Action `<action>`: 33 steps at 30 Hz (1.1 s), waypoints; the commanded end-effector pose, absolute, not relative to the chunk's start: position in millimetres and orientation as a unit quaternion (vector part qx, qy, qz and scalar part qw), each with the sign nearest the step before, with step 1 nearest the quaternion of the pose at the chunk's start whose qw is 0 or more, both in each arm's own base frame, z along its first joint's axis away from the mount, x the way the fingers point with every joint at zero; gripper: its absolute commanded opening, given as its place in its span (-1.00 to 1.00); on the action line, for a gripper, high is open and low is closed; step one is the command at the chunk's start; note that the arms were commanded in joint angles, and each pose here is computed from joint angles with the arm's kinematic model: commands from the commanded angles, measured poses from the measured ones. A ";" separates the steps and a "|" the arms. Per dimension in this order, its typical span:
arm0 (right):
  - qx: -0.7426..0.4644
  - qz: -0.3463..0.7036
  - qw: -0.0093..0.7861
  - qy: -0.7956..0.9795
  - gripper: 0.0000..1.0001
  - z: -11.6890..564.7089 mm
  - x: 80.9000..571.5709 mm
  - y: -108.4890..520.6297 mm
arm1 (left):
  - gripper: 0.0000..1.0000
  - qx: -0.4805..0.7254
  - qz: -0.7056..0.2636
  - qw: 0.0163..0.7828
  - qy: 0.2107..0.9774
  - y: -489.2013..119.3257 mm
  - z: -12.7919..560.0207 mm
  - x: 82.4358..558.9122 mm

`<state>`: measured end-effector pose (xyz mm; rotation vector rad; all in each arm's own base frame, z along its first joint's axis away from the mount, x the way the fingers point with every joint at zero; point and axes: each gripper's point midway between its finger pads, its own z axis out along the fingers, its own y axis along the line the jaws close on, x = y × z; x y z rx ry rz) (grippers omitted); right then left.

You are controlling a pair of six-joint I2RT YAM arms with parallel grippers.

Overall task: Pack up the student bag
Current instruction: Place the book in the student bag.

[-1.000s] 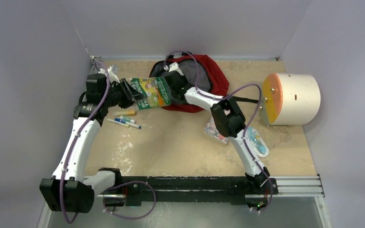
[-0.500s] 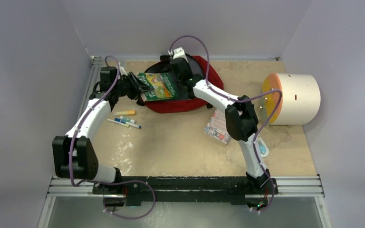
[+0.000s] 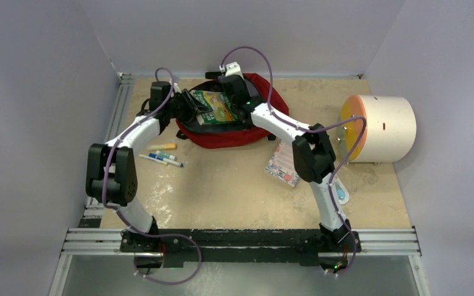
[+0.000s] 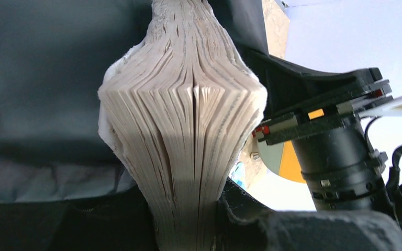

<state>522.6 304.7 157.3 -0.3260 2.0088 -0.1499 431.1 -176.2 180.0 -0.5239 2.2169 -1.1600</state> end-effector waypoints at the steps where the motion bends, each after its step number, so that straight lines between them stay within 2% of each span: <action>1: -0.098 -0.017 0.578 0.810 -1.00 221.7 526.6 310.4 | -1.00 -0.168 -0.489 0.352 0.780 -195.5 234.8 463.1; 12: -0.096 0.005 0.590 0.802 -1.00 234.1 524.9 315.5 | -1.00 -0.213 -0.528 0.295 0.767 -229.5 208.8 496.4; 23: -0.093 0.013 0.596 0.798 -1.00 240.8 527.0 318.9 | -1.00 -0.155 -0.580 0.273 0.752 -277.0 184.0 525.2; 33: -0.100 0.002 0.577 0.810 -1.00 224.3 525.0 317.0 | -1.00 -0.140 -0.583 0.237 0.764 -312.7 142.8 548.7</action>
